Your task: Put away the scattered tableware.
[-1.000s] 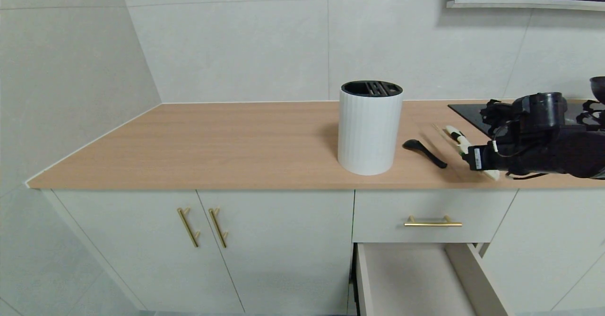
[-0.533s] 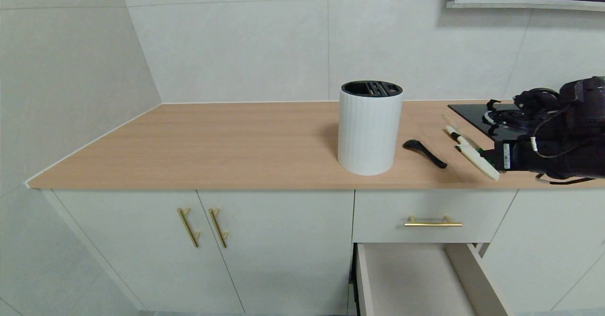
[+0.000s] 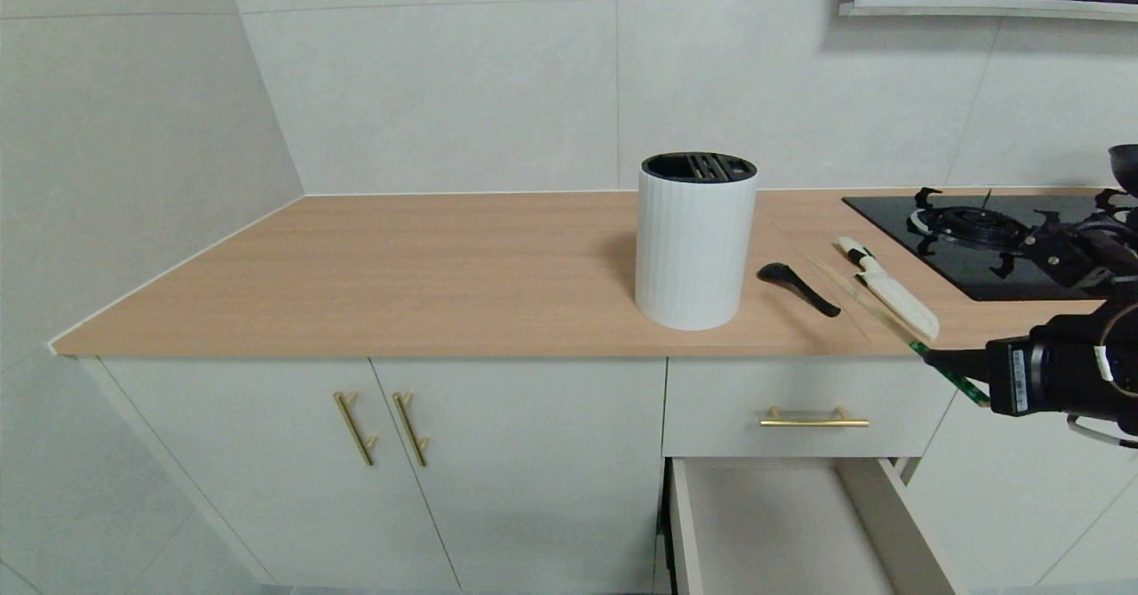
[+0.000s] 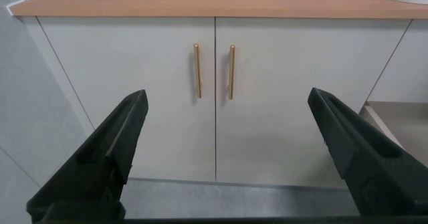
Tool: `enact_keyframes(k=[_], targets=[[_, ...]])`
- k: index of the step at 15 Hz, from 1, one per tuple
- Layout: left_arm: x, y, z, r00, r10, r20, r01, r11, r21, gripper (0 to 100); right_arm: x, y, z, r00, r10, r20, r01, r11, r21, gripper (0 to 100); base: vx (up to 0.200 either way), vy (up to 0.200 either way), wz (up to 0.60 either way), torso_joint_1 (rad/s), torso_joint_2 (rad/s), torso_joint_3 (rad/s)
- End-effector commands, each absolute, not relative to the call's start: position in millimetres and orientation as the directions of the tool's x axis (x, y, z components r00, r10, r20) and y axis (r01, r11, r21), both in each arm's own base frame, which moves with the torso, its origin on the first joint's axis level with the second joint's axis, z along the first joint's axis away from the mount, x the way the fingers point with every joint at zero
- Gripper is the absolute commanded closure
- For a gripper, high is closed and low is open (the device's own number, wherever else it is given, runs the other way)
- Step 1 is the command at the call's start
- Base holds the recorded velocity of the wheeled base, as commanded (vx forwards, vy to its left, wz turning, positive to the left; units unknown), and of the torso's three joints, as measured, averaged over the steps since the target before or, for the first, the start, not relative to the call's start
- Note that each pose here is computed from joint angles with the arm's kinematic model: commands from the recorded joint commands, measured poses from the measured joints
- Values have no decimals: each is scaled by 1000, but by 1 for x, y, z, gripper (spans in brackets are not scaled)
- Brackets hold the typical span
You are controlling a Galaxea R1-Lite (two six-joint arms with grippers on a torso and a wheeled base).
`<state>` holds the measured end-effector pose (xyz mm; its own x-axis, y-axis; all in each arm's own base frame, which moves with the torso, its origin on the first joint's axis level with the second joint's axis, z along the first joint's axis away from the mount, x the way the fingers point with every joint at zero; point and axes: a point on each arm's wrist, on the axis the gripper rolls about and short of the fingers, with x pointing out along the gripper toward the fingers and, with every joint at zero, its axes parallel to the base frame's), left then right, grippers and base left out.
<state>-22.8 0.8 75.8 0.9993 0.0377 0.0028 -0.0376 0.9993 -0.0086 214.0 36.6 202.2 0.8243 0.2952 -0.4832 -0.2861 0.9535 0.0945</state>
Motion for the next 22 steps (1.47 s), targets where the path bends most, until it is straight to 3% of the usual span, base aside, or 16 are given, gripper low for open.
enact_keyframes(k=[1, 7, 22], targets=[[-23, 1, 76, 999, 38, 2, -38, 999, -9, 0, 197, 45, 197, 801, 345, -489, -343, 934, 97, 100, 0, 0, 0, 0, 0, 0], [-23, 1, 76, 999, 38, 2, -38, 999, -9, 0, 186, 65, 180, 726, 422, -543, -464, 884, 67, 100, 0, 0, 0, -37, 85, 49], [-23, 1, 76, 999, 38, 2, -38, 999, -9, 0, 192, 79, 149, 624, 429, -654, -522, 851, 60, 100, 0, 0, 0, -168, 457, 287]])
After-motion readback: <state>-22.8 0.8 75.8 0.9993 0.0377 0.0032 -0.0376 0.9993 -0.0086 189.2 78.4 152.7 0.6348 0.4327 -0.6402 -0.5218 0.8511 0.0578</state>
